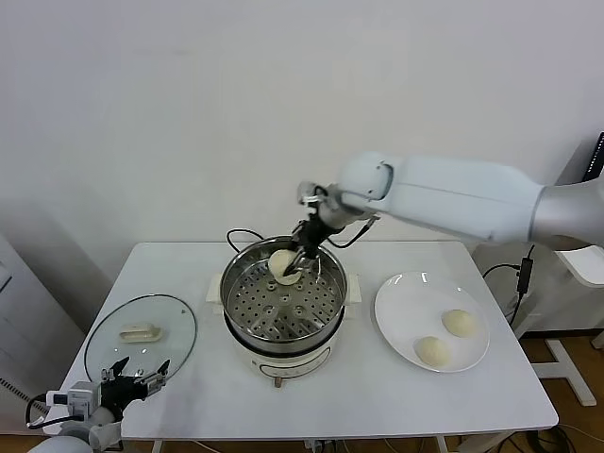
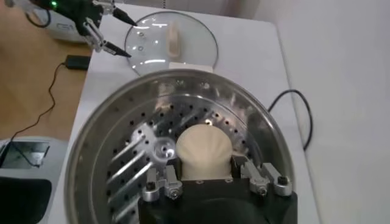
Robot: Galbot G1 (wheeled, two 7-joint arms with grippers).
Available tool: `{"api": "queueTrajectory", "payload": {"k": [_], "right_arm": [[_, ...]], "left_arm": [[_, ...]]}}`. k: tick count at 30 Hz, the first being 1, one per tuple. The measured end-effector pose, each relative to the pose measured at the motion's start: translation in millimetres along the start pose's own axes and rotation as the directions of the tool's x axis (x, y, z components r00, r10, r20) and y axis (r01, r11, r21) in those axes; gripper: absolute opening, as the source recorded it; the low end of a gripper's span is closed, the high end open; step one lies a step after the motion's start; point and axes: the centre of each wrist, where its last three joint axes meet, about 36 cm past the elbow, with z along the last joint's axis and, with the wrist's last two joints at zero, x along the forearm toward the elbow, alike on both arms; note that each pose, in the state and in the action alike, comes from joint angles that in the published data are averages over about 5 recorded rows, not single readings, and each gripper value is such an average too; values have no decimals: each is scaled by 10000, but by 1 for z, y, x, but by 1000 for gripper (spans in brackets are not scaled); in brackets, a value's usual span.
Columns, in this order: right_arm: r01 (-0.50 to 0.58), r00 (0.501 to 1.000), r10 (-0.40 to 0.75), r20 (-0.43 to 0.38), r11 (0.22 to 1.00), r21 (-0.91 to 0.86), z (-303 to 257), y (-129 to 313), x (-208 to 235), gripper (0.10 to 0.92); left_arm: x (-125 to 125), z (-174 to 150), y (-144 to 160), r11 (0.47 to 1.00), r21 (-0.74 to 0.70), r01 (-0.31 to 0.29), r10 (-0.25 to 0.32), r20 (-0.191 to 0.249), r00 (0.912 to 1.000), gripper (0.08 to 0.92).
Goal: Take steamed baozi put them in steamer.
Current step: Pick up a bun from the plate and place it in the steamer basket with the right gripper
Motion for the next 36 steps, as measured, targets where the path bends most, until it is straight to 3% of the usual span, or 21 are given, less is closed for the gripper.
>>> {"api": "queueTrajectory", "payload": {"k": [19, 30, 36], "right_arm": [[-219, 9988, 211, -438, 9996, -175, -18, 22, -77, 498], [-240, 9990, 230, -376, 9994, -259, -18, 21, -79, 773], [-153, 9987, 152, -495, 9999, -14, -9, 10, -44, 822]], "left_arm": [[1, 0, 1, 10000, 20, 28, -28, 16, 10000, 823], [1, 1, 2, 10000, 35, 77, -77, 21, 10000, 823], [1, 1, 4, 10000, 4, 78, -78, 50, 10000, 823]]}}
